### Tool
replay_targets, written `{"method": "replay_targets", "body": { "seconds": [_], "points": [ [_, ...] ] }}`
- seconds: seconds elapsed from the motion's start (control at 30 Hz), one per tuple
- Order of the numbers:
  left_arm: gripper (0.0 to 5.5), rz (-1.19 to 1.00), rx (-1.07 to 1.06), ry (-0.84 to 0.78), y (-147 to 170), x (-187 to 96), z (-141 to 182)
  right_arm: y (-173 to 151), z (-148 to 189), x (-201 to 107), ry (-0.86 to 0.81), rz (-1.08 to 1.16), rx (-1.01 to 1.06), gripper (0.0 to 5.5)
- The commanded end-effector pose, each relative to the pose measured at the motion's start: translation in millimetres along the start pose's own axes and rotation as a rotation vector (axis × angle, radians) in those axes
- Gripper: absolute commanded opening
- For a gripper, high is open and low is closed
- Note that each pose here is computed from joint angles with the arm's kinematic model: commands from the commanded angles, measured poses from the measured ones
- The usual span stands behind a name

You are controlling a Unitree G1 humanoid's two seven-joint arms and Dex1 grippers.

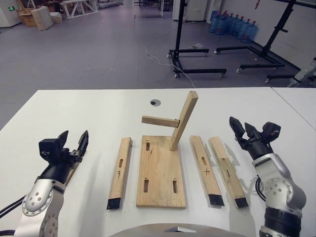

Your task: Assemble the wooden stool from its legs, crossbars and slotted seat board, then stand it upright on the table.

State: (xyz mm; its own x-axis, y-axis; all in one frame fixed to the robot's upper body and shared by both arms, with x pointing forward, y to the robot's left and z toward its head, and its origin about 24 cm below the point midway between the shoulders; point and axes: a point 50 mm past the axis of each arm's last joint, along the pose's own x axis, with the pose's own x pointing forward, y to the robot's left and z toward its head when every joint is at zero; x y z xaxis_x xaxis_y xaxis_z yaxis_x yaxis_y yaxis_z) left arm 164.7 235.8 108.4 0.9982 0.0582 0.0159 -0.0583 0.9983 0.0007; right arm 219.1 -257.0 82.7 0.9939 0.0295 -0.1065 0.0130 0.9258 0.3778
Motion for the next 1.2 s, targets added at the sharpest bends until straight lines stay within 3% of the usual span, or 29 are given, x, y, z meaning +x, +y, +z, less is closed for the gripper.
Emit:
{"method": "replay_targets", "body": {
  "seconds": [0.03,0.27,0.57,1.0,1.13,1.2],
  "points": [
    [3.31,0.117,0.040,0.028,0,-8,-3,16,-12,-25,0.168,0.089,-0.122,4.18],
    [3.31,0.157,0.064,0.064,-9,-13,-12,6,-24,-56,0.375,0.096,-0.238,4.18],
    [3.31,0.074,0.061,0.063,-21,0,-14,-14,-68,-78,0.678,0.026,-0.320,4.18],
    [3.31,0.023,0.031,0.028,-31,20,-14,-27,-77,-69,0.755,0.007,-0.237,2.04],
    [3.31,0.031,0.023,0.011,-32,22,-12,-27,-73,-49,0.699,0.039,-0.246,2.01],
    [3.31,0.033,0.010,-0.021,-29,24,-7,-29,-58,-25,0.569,0.084,-0.218,2.01]
  ]
}}
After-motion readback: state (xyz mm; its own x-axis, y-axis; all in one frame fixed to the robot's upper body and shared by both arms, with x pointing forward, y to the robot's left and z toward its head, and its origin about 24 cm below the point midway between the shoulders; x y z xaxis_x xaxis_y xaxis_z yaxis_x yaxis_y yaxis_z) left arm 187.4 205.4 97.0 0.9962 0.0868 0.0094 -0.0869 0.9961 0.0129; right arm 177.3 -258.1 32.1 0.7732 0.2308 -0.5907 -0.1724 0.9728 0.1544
